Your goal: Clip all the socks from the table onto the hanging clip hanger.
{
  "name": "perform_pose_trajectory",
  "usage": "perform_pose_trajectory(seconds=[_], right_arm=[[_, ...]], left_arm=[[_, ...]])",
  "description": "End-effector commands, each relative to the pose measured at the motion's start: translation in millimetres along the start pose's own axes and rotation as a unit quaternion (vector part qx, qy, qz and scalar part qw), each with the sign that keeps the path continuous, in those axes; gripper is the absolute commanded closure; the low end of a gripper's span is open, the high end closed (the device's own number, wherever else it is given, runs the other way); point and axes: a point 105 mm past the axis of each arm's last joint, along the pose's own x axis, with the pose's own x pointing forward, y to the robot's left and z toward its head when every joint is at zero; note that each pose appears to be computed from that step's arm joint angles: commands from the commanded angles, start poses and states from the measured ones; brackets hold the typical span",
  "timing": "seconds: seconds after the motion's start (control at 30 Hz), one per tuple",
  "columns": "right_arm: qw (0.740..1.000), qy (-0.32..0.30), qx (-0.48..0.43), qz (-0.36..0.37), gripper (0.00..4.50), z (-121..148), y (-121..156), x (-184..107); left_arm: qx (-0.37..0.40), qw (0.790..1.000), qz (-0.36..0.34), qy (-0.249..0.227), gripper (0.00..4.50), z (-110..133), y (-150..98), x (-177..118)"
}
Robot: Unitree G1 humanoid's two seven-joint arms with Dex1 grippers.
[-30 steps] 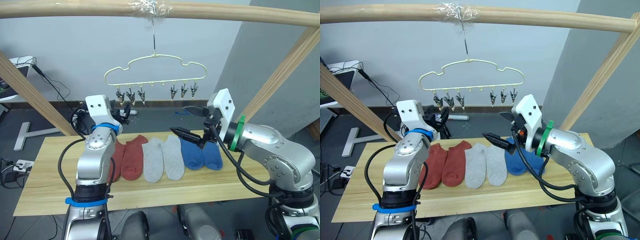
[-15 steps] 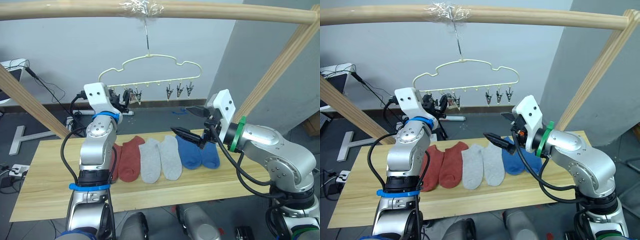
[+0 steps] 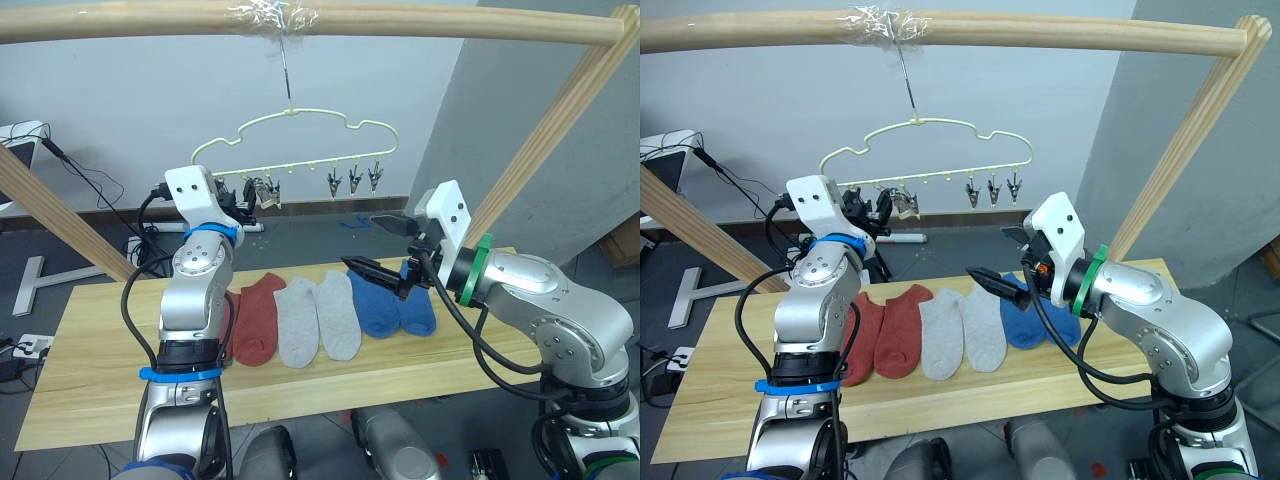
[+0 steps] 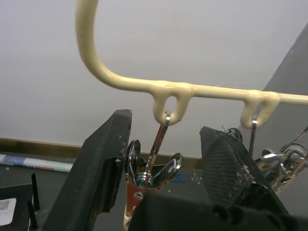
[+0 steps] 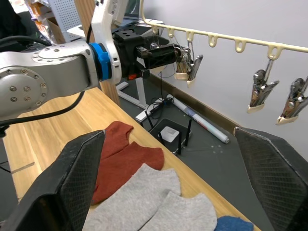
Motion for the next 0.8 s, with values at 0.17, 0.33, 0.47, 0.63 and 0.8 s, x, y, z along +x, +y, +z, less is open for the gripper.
perform_pose_trajectory(seconds=[0.17, 0.33, 0.47, 0.63, 0.8], right_arm=[[1.0, -0.014, -0.016, 0.0, 0.0, 7.5, 3.7, -4.3], [1.0, -0.012, -0.015, 0.001, 0.0, 6.6, 4.0, -4.2], [1.0, -0.012, -0.015, 0.002, 0.0, 6.2, 4.1, -4.0], [1.0, -0.01, -0.015, -0.002, 0.0, 5.6, 2.6, -4.1], [0.999, 0.017, 0.004, -0.032, 0.0, -1.4, -11.8, -4.7]], left_arm=[[-0.006, 1.0, 0.008, -0.016, 2.75, 10.6, 2.6, -1.0], [-0.005, 1.0, 0.009, -0.016, 4.05, 10.8, 2.7, -1.0], [-0.004, 1.0, 0.009, -0.017, 4.26, 11.8, 3.1, -0.8], [-0.011, 1.0, 0.006, -0.022, 4.26, 14.9, 4.8, -1.8], [-0.047, 0.999, -0.014, -0.019, 4.26, 21.8, 8.4, -6.8]])
